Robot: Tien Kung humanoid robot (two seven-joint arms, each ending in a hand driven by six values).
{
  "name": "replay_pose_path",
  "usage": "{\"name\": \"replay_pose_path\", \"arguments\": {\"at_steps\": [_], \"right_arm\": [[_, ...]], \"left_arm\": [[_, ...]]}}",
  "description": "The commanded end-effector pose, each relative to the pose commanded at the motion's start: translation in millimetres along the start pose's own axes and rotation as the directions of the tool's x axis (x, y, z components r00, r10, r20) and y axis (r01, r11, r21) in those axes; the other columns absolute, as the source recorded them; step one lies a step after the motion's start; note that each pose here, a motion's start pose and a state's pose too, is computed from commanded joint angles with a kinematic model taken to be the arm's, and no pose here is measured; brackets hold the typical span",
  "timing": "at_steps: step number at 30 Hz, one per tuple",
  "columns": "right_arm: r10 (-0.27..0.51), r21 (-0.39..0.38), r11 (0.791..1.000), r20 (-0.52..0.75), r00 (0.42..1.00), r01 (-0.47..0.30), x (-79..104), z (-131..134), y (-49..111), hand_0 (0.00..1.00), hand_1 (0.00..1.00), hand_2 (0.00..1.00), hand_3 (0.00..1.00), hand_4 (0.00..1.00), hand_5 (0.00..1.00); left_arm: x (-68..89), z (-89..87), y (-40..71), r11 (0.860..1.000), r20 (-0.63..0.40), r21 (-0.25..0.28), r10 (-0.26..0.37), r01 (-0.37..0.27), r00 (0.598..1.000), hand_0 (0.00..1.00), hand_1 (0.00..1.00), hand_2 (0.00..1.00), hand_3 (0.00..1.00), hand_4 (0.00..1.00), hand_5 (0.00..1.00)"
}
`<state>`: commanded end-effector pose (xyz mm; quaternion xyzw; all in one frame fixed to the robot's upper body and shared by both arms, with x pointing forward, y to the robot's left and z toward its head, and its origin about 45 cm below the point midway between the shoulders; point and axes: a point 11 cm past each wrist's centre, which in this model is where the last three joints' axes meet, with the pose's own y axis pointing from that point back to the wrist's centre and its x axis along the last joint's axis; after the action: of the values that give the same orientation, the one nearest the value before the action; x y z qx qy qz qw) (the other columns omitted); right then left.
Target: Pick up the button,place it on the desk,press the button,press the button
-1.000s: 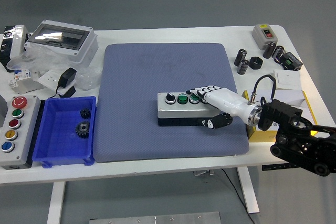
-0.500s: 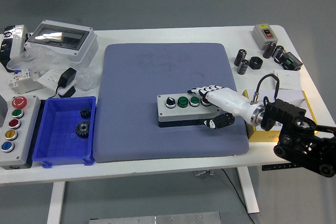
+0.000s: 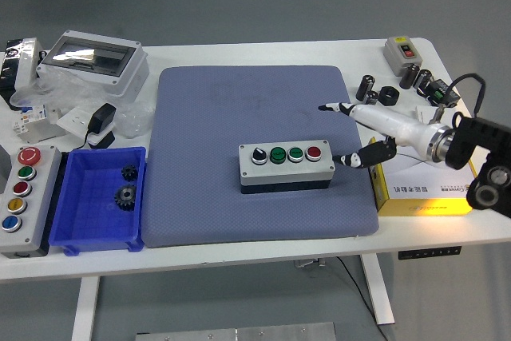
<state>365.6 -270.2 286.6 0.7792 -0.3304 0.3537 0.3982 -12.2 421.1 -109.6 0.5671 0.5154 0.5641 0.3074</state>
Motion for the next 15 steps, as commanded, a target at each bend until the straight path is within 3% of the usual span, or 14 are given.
{"name": "replay_pose_path", "arguments": {"at_steps": [4,8,9,14,15], "right_arm": [[-0.112,-0.050,0.992,0.008,0.994,0.113,9.8,-15,6.8,0.998,0.998,0.998,0.998,0.749,0.132],[-0.248,-0.121,0.961,0.016,0.969,0.248,6.5,-20,4.0,0.998,0.998,0.998,0.998,0.749,0.132],[-0.269,-0.136,0.954,0.014,0.963,0.269,7.5,-21,3.6,0.986,0.998,0.998,0.998,0.697,0.173],[-0.365,-0.220,0.910,-0.018,0.931,0.352,9.0,-21,0.0,0.986,0.998,0.998,0.998,0.697,0.173],[-0.384,-0.234,0.900,-0.023,0.923,0.368,7.8,-20,-1.6,0.154,0.369,0.560,0.998,0.420,0.252]], "left_arm": [[2.0,2.0,0.5,1.000,-0.007,-0.004,0.004,-0.004,1.000,0.699,0.644,0.589,0.650,0.652,0.238],[3.1,4.6,1.2,1.000,-0.010,-0.009,0.005,-0.005,1.000,0.699,0.644,0.589,0.650,0.652,0.238],[3.4,4.8,1.2,1.000,-0.010,-0.009,0.005,-0.005,1.000,0.699,0.645,0.590,0.646,0.655,0.238],[6.6,4.2,1.2,1.000,-0.012,-0.005,0.011,-0.011,1.000,0.699,0.645,0.590,0.646,0.655,0.238],[7.3,4.2,1.3,1.000,-0.013,-0.005,0.012,-0.012,1.000,0.697,0.645,0.589,0.647,0.651,0.227]]}}
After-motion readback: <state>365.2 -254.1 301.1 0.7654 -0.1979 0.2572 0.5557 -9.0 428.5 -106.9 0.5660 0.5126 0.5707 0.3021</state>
